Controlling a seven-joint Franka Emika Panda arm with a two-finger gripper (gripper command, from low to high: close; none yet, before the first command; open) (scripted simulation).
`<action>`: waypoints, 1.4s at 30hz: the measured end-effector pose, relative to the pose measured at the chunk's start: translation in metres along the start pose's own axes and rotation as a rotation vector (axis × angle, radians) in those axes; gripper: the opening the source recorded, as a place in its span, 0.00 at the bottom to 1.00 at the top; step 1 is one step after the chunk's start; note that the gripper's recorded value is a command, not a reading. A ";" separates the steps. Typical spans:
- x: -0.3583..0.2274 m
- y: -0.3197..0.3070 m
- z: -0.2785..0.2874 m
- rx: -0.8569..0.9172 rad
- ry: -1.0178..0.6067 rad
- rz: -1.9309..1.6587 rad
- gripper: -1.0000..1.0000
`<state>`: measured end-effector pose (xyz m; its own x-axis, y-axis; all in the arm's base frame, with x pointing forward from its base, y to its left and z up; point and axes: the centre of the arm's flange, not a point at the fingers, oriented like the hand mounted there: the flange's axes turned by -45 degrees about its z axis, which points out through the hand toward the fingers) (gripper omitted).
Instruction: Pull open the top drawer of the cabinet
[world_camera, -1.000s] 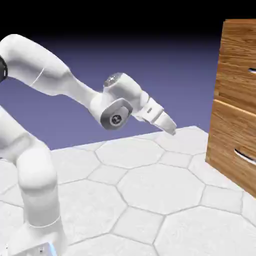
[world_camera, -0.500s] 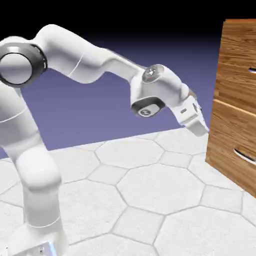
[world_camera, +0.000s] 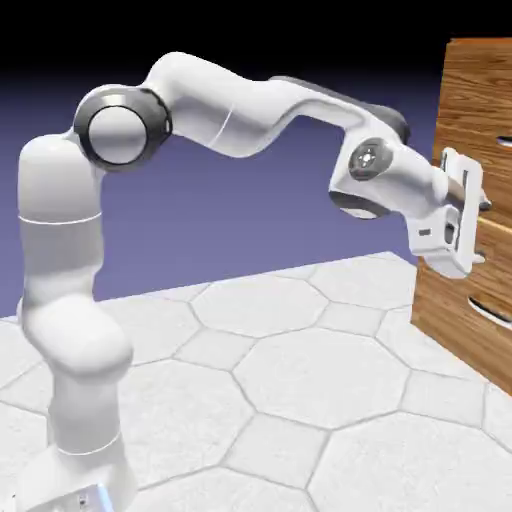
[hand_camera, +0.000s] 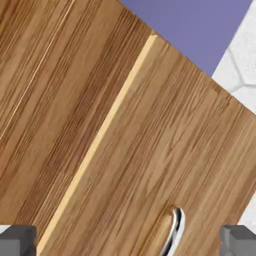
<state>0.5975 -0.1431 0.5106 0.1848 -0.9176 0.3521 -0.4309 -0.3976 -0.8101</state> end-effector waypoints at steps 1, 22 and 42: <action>0.002 -0.003 0.004 0.011 0.012 0.026 0.50; -0.048 -0.128 0.075 0.419 0.117 0.380 0.50; -0.064 -0.166 0.113 0.482 0.097 0.401 0.00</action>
<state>0.7567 -0.0184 0.5693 0.0008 -1.0000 -0.0002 0.0003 0.0002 -1.0000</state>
